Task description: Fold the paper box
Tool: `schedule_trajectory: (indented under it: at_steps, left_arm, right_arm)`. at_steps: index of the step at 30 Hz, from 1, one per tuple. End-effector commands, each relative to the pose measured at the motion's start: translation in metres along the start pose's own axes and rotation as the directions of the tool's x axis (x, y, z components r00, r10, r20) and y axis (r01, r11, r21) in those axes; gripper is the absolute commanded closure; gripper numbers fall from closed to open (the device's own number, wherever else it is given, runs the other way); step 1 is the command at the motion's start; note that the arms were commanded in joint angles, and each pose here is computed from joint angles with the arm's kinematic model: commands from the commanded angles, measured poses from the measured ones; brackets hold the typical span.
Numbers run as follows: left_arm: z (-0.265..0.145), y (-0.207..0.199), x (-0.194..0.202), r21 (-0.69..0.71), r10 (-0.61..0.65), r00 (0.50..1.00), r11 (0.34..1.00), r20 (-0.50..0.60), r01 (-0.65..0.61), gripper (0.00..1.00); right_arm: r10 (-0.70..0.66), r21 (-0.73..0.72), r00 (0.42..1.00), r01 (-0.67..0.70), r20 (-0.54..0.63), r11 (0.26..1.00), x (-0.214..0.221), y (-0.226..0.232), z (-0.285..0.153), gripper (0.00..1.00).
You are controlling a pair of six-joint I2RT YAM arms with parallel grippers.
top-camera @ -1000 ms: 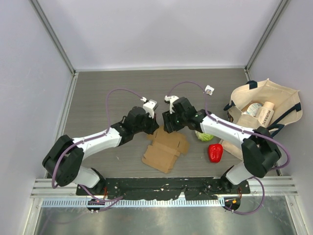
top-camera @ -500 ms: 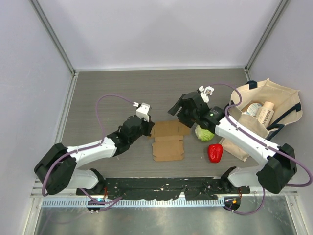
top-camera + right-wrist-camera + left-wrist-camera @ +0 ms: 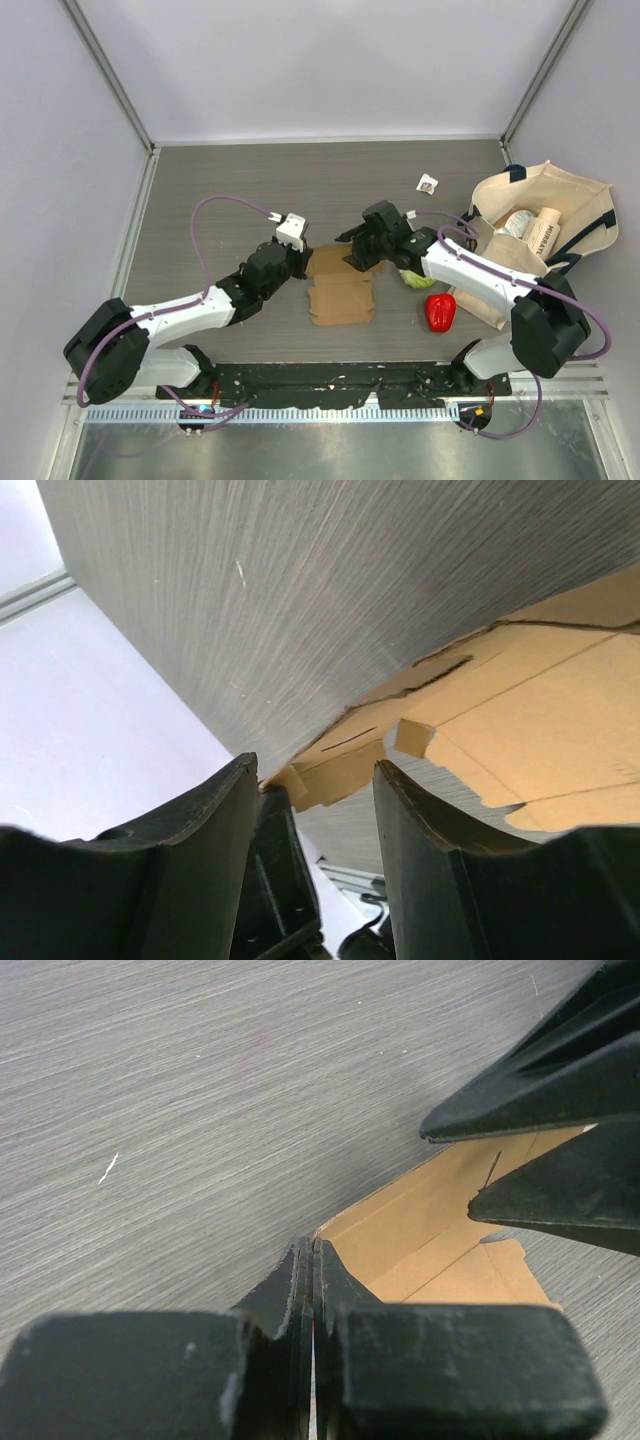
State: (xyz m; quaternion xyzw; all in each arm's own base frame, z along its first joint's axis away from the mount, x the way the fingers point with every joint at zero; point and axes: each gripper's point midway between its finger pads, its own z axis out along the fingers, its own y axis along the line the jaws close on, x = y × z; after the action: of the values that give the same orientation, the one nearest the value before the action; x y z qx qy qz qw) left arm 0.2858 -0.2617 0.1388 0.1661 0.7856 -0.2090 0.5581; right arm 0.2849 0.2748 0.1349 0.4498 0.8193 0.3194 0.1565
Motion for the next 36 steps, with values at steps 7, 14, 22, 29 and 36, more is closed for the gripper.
schedule_trajectory:
  at_steps: [7,14,22,29,36]
  left_arm:
    - [-0.003,-0.001,-0.023,-0.011,0.032,0.995,0.999,0.093,-0.031,1.0]
    - [-0.002,0.0,-0.02,-0.021,0.042,0.995,0.999,0.088,-0.041,1.0]
    - [-0.002,0.001,-0.019,-0.025,0.041,0.995,0.999,0.088,-0.038,1.0]
    - [-0.012,0.005,-0.018,-0.049,-0.017,0.999,0.999,0.041,0.019,0.62]
    - [-0.055,0.042,-0.012,-0.226,-0.224,0.973,0.946,0.056,0.231,0.48]
  right_arm:
    - [0.115,-0.036,0.993,-0.116,-0.042,0.993,0.008,0.017,0.019,0.48]
    - [0.133,-0.044,0.99,-0.135,-0.039,0.99,0.006,0.017,0.021,0.59]
    - [0.147,-0.042,0.988,-0.149,-0.045,0.988,0.007,0.008,0.029,0.78]
    - [0.138,-0.05,0.986,-0.143,-0.089,0.988,0.014,0.003,0.032,0.94]
    - [0.138,-0.068,0.984,-0.146,-0.112,0.987,0.017,-0.01,0.034,1.0]
